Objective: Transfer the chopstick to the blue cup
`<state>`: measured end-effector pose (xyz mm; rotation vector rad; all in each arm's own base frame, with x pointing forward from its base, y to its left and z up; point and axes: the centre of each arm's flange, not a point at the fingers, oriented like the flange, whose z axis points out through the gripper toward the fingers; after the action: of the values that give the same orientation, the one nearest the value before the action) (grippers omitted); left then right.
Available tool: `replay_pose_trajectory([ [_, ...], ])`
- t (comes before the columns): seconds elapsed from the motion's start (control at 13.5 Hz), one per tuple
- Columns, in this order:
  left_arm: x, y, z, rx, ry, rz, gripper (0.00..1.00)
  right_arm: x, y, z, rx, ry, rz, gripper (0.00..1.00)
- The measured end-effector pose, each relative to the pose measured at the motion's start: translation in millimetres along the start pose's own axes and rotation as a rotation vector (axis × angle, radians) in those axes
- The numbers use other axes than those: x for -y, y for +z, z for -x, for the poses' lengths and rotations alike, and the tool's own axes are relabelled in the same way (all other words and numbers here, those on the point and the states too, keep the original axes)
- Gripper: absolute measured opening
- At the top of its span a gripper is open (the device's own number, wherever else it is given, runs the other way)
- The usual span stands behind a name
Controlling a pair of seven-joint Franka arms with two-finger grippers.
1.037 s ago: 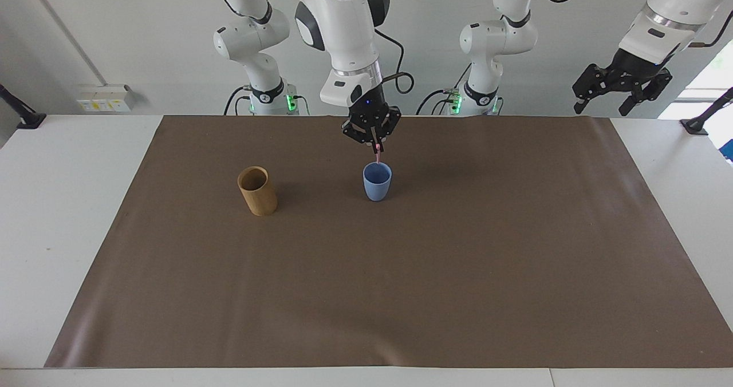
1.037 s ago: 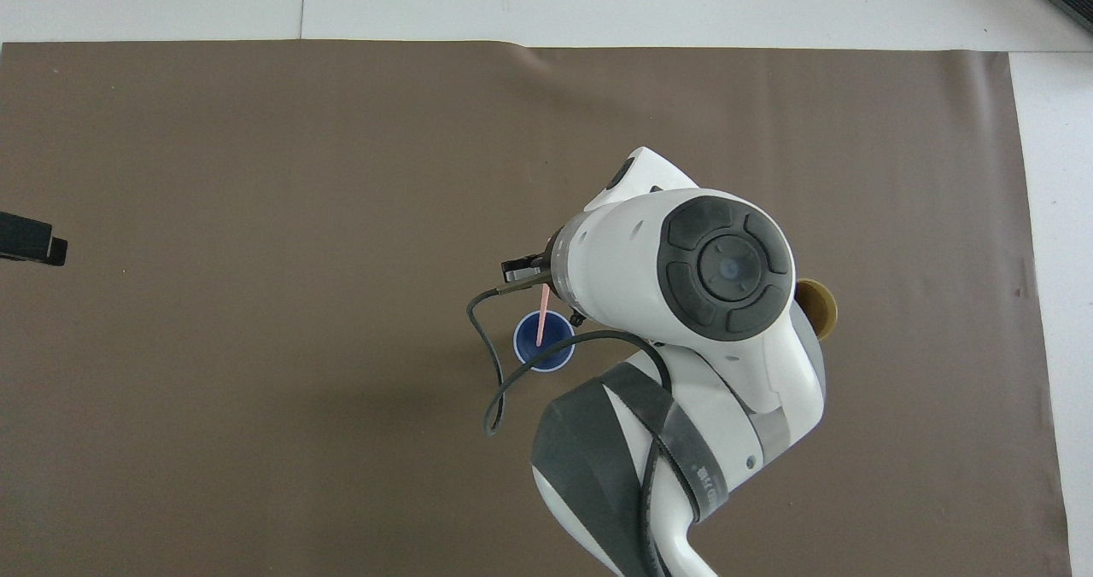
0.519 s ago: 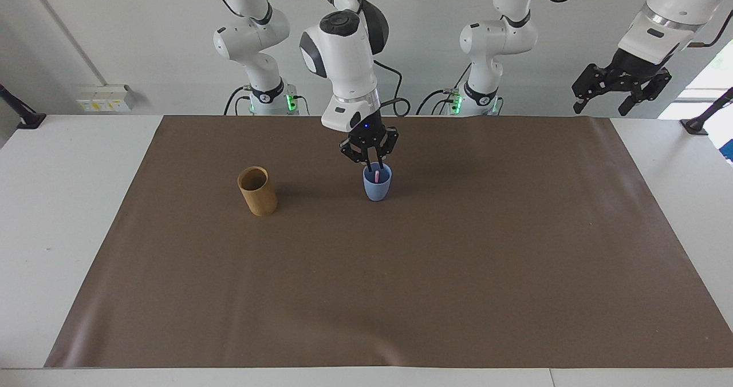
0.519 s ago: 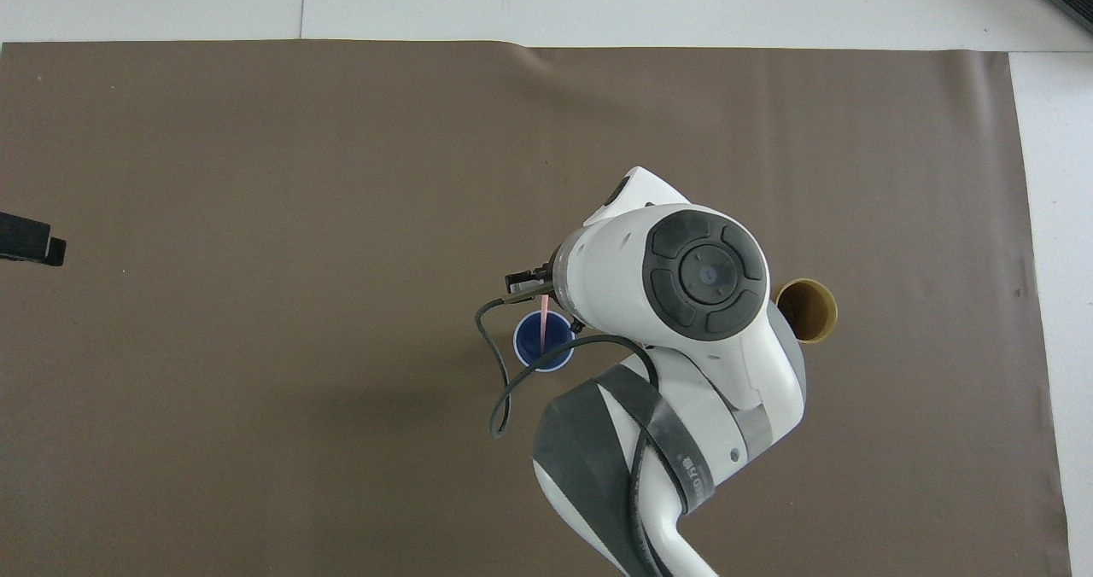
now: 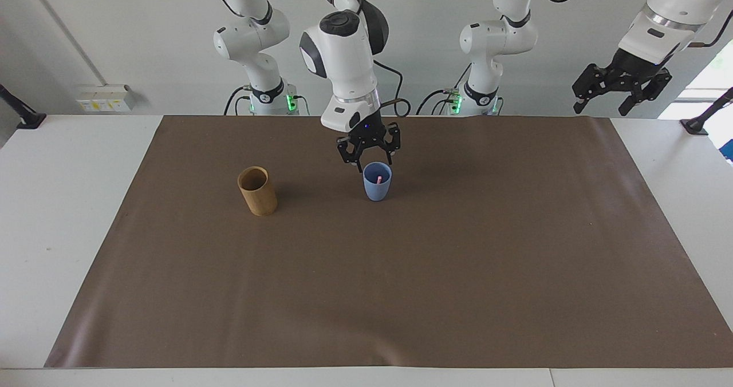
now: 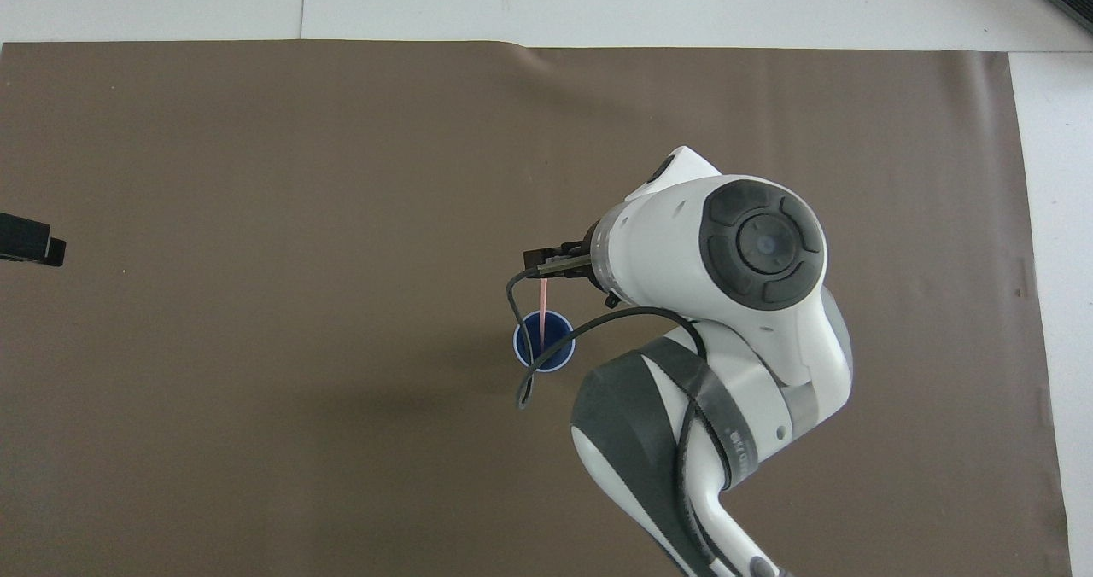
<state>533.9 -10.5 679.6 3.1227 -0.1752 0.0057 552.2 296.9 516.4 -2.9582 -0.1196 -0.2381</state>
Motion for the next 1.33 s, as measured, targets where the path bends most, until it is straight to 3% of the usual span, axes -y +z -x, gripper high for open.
replay_pose_trajectory([
  [0.22, 0.0, 0.0, 0.0, 0.000, 0.000, 0.000, 1.00, -54.9, -47.0, -16.1, 0.037, 0.090, 0.027, 1.00],
  [0.74, -10.5, -6.1, 12.2, 0.034, 0.017, 0.002, 1.00, -154.9, -125.4, -10.7, 0.062, 0.240, 0.051, 1.00],
  [1.33, -5.1, -6.1, 12.8, 0.035, 0.006, 0.003, 1.00, -240.4, -177.1, 3.8, 0.110, 0.152, 0.079, 1.00],
])
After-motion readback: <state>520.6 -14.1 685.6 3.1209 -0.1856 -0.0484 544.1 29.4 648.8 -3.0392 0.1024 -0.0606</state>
